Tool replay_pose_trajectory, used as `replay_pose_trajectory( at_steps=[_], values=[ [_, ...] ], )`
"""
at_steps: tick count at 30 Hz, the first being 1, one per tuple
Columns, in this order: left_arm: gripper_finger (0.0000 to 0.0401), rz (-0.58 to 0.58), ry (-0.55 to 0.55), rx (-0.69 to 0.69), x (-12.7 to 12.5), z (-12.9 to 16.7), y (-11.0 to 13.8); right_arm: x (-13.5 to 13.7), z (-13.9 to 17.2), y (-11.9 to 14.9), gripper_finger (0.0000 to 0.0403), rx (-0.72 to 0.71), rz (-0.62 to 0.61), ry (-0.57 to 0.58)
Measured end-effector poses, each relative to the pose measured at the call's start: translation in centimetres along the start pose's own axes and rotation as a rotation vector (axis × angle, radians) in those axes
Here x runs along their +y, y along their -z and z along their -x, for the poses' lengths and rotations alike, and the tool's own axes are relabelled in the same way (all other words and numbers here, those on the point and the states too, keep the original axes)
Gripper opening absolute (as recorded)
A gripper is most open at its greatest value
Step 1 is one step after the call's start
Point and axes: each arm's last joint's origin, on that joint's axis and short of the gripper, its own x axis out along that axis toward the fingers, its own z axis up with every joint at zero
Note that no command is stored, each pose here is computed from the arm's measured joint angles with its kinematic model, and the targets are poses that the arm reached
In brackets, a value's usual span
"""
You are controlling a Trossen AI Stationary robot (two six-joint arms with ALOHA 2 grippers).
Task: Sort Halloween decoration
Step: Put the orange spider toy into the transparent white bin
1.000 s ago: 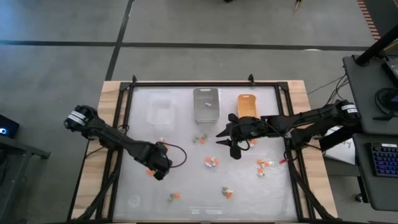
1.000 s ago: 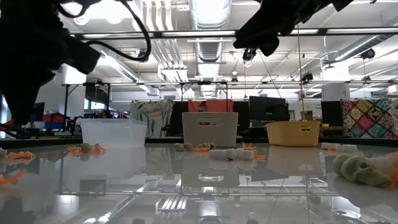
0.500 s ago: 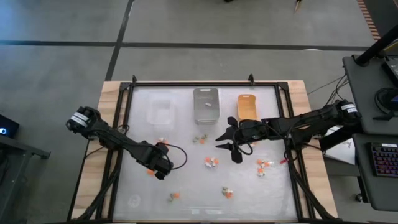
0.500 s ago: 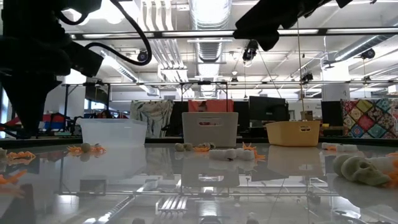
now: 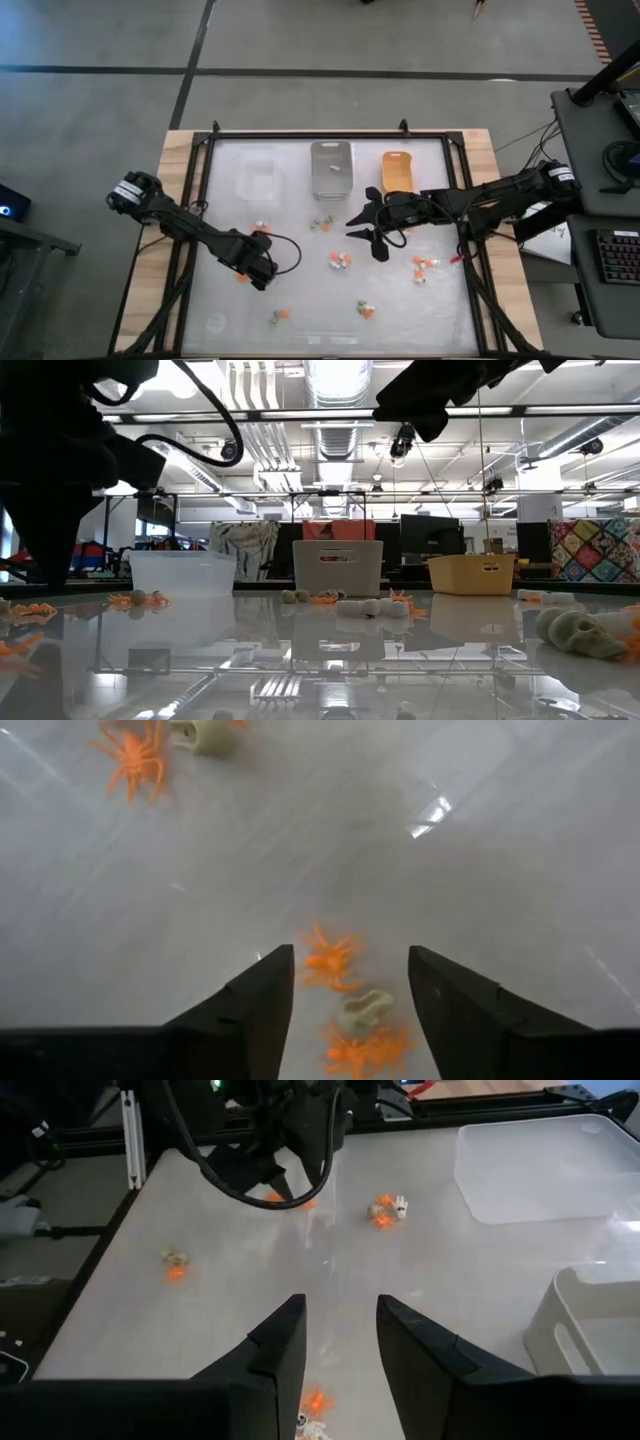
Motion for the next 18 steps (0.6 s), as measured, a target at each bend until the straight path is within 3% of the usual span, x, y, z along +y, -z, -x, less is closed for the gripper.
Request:
replay_pose_trajectory(
  at_steps=[18],
  values=[
    [0.0173,0.022,0.030,0.018,0.7,-2.3,0.8,0.0,0.0,0.0,0.0114,-0.001,-0.027,0.000]
  ],
)
